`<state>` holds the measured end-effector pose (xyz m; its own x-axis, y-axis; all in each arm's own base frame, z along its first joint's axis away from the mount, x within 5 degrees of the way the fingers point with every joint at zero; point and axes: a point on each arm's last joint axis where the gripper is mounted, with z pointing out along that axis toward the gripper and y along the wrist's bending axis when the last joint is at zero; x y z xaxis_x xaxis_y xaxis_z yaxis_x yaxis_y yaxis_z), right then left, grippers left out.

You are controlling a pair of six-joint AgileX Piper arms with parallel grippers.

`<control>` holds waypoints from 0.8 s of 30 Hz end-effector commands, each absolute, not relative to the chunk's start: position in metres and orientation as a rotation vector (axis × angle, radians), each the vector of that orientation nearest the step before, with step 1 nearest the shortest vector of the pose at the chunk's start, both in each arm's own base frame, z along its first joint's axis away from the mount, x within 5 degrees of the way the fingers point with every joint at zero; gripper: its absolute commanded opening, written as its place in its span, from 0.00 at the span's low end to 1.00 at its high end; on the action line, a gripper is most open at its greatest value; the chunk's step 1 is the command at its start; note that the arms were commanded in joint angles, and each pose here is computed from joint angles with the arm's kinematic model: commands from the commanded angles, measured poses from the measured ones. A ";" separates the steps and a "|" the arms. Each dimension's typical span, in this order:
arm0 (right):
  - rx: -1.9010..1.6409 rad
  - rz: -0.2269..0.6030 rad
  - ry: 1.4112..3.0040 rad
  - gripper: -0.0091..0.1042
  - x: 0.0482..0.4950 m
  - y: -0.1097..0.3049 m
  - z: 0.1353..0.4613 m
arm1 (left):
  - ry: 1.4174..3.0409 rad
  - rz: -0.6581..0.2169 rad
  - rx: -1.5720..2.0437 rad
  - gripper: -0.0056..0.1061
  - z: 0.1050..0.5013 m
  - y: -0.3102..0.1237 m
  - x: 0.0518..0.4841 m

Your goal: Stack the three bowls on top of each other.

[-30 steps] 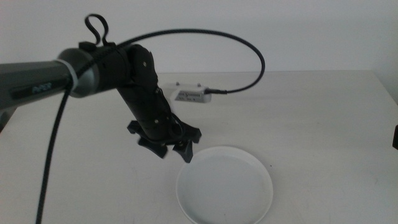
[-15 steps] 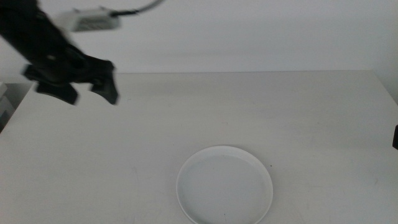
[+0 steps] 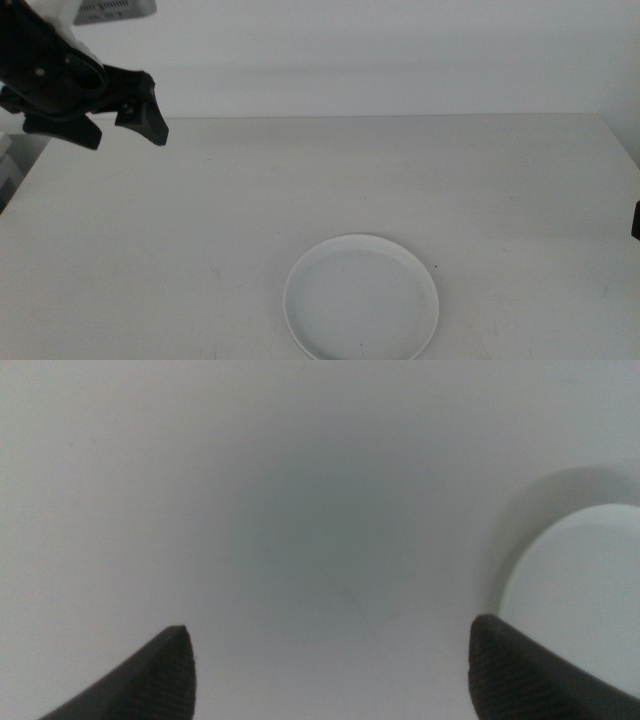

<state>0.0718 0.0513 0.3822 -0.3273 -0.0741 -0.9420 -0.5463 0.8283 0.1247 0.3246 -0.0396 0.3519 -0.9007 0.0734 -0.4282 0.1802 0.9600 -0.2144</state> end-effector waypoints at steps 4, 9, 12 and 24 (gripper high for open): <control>-0.446 0.512 1.775 0.55 0.075 0.051 0.395 | 2.496 -0.387 0.178 0.90 0.407 -0.041 0.289; -0.408 0.531 1.776 0.55 0.078 0.052 0.396 | 2.390 -0.402 0.194 0.87 0.436 -0.041 0.258; -0.330 0.552 1.824 0.54 0.088 0.054 0.394 | 2.309 -0.379 0.240 0.87 0.453 -0.043 0.236; -0.244 0.316 1.930 0.53 0.156 0.066 0.419 | 2.027 -0.299 0.295 0.87 0.476 -0.042 0.185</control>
<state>0.1498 0.0662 0.3997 -0.4581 -0.0269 -0.8885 -0.3167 0.9389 0.1349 0.1917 -0.0428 0.4656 -0.5525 0.1035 -0.8271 0.3316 0.9377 -0.1042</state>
